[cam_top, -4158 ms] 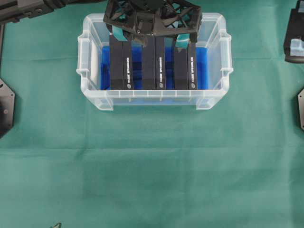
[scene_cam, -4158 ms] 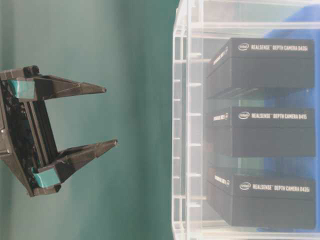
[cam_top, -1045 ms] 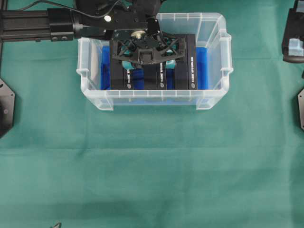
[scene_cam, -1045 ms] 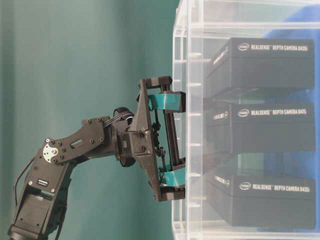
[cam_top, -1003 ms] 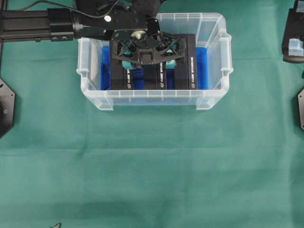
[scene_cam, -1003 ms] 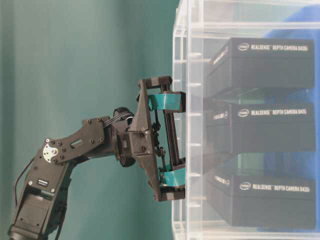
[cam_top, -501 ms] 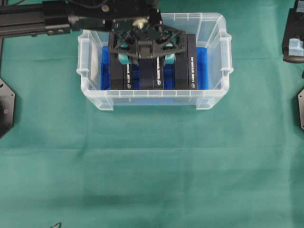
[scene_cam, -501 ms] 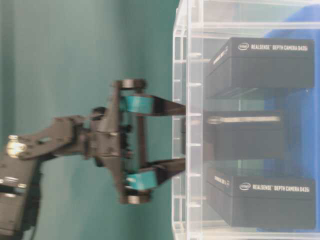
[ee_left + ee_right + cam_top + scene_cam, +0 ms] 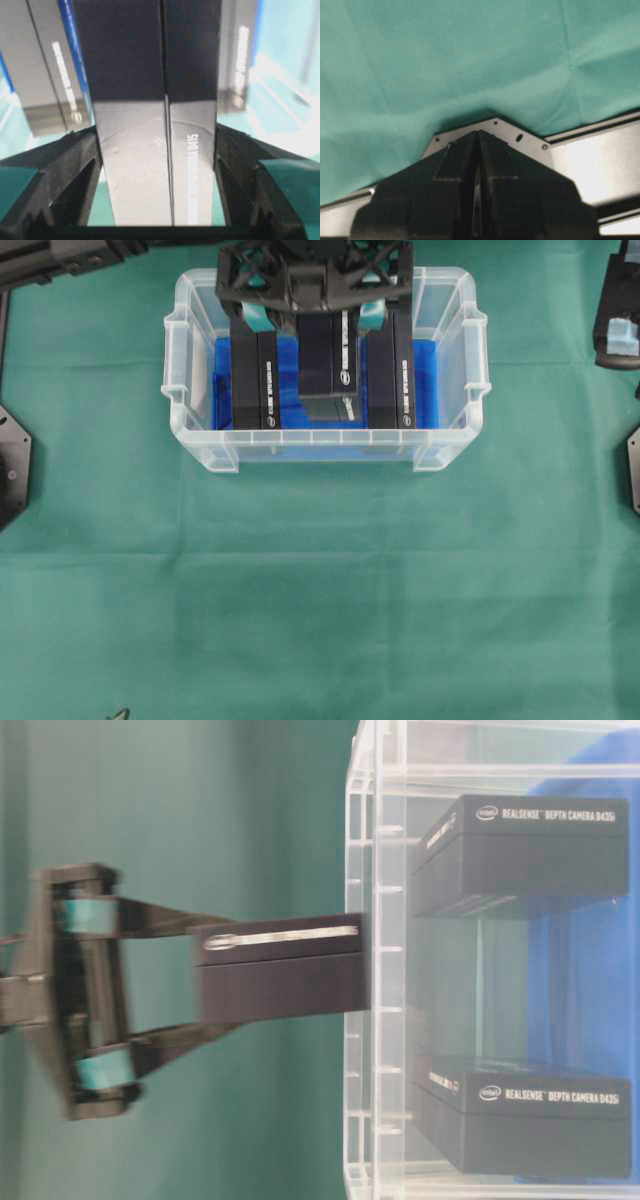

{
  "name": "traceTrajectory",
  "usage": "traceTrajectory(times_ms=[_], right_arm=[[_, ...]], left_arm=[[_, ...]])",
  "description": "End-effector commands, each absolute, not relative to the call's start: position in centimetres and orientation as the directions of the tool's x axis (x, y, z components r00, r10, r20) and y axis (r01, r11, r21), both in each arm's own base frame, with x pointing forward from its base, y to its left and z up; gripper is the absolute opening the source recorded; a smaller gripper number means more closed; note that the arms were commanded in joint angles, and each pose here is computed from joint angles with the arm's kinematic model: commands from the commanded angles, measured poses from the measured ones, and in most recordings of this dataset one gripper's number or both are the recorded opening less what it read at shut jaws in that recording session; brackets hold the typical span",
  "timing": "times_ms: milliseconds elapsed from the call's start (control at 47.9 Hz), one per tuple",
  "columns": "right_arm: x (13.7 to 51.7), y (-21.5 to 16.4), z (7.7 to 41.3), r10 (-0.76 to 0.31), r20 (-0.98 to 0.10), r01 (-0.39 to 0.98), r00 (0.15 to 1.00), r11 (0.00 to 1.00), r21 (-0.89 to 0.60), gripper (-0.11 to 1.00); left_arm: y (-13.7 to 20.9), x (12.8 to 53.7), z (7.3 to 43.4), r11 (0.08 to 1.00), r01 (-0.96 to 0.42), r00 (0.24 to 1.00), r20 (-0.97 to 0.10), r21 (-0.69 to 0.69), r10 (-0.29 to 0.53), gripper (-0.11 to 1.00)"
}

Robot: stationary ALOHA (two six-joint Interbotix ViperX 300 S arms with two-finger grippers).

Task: Take the box out of the case with the left arm.
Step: 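Lift the middle box straight up out of the case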

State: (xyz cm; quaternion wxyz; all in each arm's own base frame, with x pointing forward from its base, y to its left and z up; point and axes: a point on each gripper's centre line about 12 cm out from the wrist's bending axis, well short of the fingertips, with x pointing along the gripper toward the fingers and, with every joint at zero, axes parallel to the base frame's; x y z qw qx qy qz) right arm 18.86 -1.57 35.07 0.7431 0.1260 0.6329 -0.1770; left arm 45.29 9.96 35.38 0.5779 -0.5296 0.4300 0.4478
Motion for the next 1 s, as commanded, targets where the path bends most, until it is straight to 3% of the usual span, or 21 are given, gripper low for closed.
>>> traceTrajectory(times_ms=[0, 167, 982], right_arm=[[18.88, -1.64, 35.42, -0.11, -0.982, 0.423, 0.151, 0.906, -0.037, 0.01], [18.88, -1.64, 35.42, -0.11, -0.982, 0.423, 0.151, 0.906, -0.037, 0.01], [18.86, -1.64, 35.42, -0.11, -0.983, 0.427, 0.149, 0.904, -0.036, 0.01]], left_arm=[[9.48, 43.43, 40.43, 0.045, -0.951, 0.308, -0.948, -0.306, 0.079, 0.61], [9.24, 42.95, 41.31, 0.045, -0.961, 0.276, -0.959, -0.273, 0.071, 0.61], [9.3, 42.9, 41.21, 0.036, -0.961, 0.276, -0.958, -0.274, 0.077, 0.61]])
